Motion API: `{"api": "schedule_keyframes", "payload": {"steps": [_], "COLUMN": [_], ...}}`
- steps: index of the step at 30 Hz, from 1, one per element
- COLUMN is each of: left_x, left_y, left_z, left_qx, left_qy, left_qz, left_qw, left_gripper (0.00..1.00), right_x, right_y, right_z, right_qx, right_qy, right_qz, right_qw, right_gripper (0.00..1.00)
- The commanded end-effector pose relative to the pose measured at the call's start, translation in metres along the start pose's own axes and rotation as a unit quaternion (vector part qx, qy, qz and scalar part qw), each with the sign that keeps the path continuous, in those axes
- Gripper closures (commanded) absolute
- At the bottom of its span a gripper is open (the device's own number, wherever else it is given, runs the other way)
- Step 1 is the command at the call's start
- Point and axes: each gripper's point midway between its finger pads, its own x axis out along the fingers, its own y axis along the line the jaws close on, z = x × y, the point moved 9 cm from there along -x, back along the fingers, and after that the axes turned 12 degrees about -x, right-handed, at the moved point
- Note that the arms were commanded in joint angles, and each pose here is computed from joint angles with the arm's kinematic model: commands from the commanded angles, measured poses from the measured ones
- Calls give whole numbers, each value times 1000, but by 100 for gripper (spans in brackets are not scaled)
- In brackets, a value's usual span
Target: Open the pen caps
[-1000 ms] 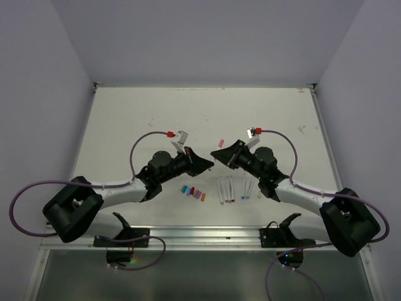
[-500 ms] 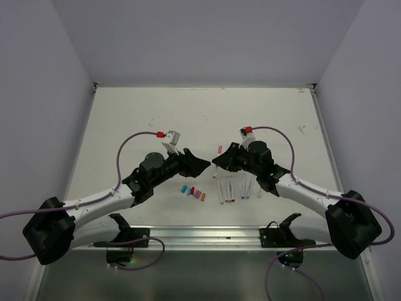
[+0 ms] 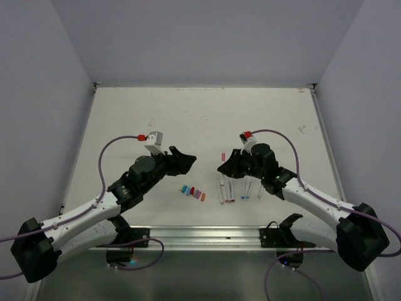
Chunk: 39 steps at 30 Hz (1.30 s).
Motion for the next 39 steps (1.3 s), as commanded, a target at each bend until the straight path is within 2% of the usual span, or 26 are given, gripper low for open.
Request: {"api": "schedule_keyframes", "payload": {"steps": [1,4,8,10,12,17,27,39], "left_x": [-4,3,16,24,26,23,21,23], "left_y": [-8,-30,-47,-45,-46,-54,-43,-42], "left_z": [14,19,8,-1,-10,-17,-31,-40], "left_qx": [4,12,15,12,10,15,14,-4], "left_qy": [-43,-35,30,55,79,101,132,159], "left_qz": [-4,-73,-139,-152,-191,-277,-291,-314], "left_qw": [999,997,990,987,978,955,947,936], "left_gripper": [23,24,25,29,35,39,48,63], "right_x": [-10,-15,-17,-19,-22,-26,-27,-27], "right_y": [9,13,24,30,34,43,53,52], "right_z": [1,-6,-16,-18,-18,-13,-5,-5], "right_qx": [-41,-51,-63,-66,-70,-58,-41,-36], "right_qy": [26,48,80,83,74,78,44,27], "right_qz": [42,75,142,177,201,236,276,277], "right_qw": [998,995,985,978,974,967,959,960], "right_gripper": [100,100,100,100,100,100,100,100]}}
